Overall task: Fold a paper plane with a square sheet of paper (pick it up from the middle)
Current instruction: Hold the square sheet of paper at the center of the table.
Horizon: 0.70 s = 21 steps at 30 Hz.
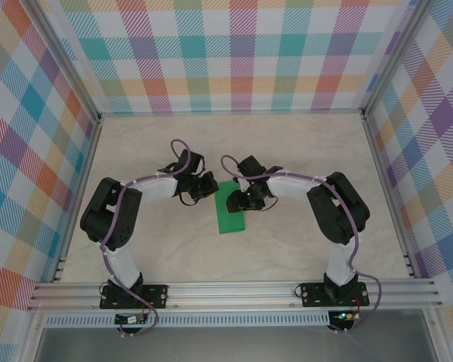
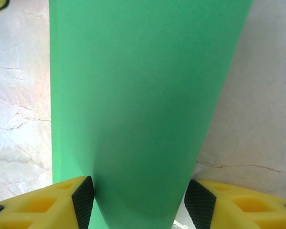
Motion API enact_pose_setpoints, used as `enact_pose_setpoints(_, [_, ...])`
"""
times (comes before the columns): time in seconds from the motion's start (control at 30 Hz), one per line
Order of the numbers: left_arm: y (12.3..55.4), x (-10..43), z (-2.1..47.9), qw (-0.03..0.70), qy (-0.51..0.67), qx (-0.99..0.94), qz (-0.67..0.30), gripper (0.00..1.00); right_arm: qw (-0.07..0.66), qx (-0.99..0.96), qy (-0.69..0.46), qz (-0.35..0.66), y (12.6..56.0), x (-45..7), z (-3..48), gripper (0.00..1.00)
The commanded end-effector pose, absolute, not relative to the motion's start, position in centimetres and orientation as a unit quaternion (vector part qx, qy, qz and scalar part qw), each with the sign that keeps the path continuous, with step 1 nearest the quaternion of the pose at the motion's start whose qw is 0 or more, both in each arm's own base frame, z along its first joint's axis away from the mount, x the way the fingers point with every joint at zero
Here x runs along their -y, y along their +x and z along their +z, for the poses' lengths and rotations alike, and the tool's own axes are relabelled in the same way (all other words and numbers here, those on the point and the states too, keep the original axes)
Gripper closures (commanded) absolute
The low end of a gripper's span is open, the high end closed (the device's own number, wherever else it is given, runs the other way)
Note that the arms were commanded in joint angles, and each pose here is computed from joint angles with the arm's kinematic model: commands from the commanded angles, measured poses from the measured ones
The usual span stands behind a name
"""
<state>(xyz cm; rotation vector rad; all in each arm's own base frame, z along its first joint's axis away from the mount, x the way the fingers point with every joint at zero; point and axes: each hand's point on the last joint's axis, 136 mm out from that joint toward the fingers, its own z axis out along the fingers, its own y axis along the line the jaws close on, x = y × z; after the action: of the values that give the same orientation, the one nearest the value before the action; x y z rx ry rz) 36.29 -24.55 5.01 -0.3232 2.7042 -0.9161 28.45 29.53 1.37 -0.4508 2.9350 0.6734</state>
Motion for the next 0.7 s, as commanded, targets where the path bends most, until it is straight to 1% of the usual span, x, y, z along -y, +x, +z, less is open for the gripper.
enact_pose_setpoints(0.0, [35.6,25.0,4.9,0.126,-0.103,-0.936,-0.312,0.96,0.000,-0.971,-0.170,0.166,26.5,-27.4,-5.7,0.38])
enact_pose_setpoints(0.23, [35.4,26.6,4.6,0.104,-0.092,-0.925,-0.353,0.96,0.002,-0.976,-0.172,0.135,27.1,-26.7,-5.8,0.37])
enact_pose_setpoints(0.37, [35.3,27.4,3.8,0.086,-0.089,-0.921,-0.368,0.99,0.001,-0.976,-0.171,0.137,27.2,-26.8,-5.6,0.38])
enact_pose_setpoints(0.5, [35.1,27.8,2.9,0.071,-0.087,-0.925,-0.363,1.00,0.003,-0.974,-0.170,0.148,27.2,-27.3,-5.1,0.38])
enact_pose_setpoints(0.67, [34.6,26.3,1.2,0.066,-0.091,-0.945,-0.307,1.00,0.016,-0.972,-0.154,0.179,27.9,-28.5,-3.1,0.38])
